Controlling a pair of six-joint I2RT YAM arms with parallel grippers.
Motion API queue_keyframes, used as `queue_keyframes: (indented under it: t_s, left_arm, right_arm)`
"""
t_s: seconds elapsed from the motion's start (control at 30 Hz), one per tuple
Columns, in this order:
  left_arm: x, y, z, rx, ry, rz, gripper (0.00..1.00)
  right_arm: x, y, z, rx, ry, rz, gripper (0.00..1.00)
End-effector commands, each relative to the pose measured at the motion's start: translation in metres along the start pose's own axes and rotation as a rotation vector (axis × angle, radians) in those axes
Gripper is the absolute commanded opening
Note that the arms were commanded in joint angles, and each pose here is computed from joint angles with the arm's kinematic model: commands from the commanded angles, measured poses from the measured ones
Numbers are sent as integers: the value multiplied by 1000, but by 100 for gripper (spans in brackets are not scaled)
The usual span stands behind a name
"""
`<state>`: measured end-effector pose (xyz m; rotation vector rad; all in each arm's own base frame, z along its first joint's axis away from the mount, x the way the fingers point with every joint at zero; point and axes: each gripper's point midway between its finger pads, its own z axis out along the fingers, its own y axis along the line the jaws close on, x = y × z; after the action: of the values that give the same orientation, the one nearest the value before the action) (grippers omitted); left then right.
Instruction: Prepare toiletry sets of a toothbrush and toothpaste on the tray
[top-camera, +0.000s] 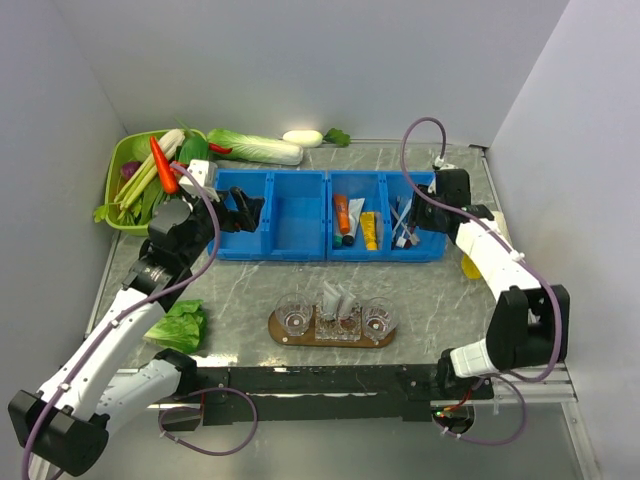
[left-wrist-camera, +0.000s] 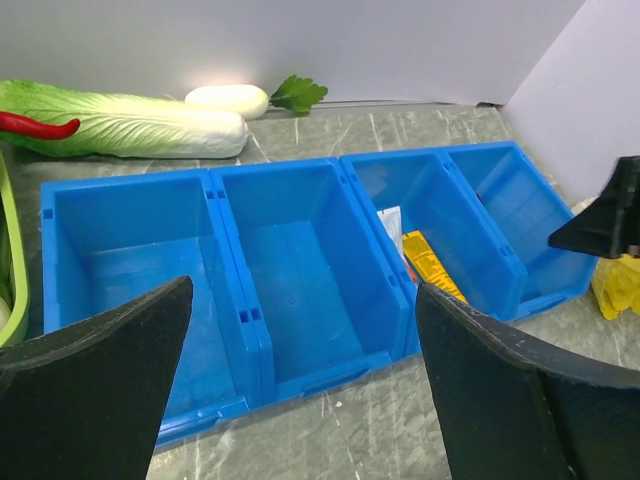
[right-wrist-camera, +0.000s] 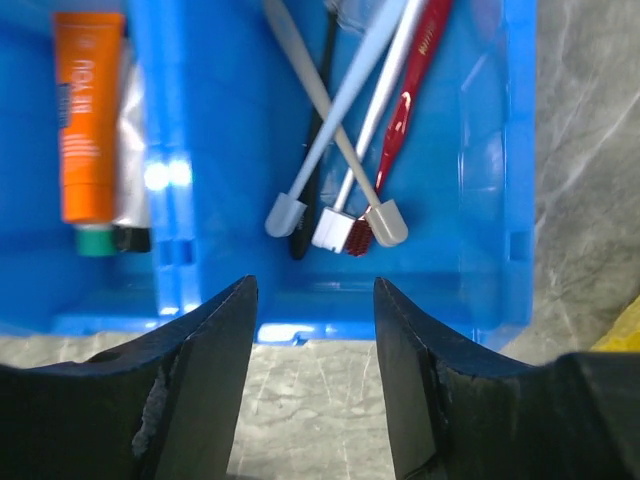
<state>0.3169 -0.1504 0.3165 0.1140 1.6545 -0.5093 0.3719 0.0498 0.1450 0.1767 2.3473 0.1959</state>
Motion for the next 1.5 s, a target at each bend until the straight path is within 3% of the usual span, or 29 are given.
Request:
queue_keyframes:
  t_s: [0.0, 0.13, 0.27, 1.07, 1.47]
  left_arm:
    - [-10, -8, -4, 43, -36, 1, 97]
    - [-9, -9, -3, 45, -31, 1, 97]
    - [-7, -8, -2, 39, -28, 7, 97]
    - [-3, -14, 1, 73, -11, 8, 97]
    - [-2, -13, 1, 70, -8, 10, 97]
  right_arm:
    - [-26, 9, 11, 12, -50, 47, 57]
    - [-17, 11, 40, 61, 24, 40, 55]
    - [-11, 16, 60, 80, 80, 40, 47]
    - [35, 13, 115, 134, 244, 95, 45]
    - [30, 2, 103, 182, 220, 63, 23]
